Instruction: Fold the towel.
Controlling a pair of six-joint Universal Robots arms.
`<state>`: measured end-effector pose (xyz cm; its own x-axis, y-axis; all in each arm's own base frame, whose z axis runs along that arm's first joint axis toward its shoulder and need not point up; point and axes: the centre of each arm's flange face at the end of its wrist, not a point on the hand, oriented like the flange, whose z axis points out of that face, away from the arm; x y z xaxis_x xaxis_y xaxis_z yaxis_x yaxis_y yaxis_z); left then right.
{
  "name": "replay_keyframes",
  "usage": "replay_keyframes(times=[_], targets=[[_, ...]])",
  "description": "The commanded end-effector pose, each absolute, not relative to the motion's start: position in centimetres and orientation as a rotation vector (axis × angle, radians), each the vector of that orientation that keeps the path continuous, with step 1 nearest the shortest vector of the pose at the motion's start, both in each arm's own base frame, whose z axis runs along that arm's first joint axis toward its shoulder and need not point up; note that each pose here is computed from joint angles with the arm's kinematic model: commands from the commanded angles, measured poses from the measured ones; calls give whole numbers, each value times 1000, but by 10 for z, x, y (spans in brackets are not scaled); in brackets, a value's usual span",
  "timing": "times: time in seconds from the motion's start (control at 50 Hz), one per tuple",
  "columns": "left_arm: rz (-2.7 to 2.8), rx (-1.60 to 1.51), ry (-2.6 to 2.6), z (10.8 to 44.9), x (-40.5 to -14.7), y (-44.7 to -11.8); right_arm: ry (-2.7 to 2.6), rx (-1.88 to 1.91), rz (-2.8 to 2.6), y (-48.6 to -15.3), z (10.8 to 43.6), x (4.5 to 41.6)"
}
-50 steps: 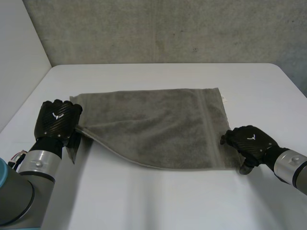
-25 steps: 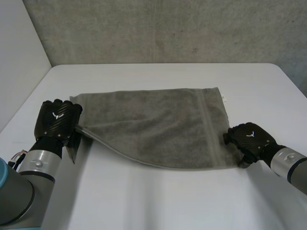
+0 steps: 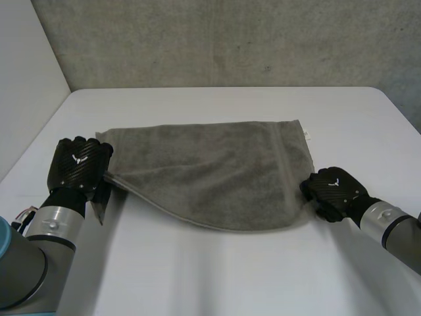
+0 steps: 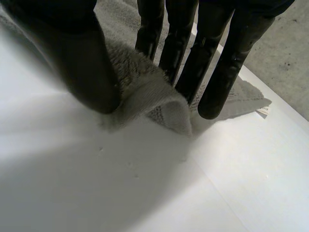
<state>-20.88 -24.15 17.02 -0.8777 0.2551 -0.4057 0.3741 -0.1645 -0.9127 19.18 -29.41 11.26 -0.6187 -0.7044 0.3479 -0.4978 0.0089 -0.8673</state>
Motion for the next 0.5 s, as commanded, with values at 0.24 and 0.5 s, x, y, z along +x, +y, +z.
replay_keyframes(times=[0.24, 0.5], targets=[[-2216, 743, 1969, 174, -208, -241, 2090, -1193, -1720, -290, 150, 187], [-2016, 878, 2138, 180, -196, -187, 2276, -1293, -1397, -243, 200, 158]])
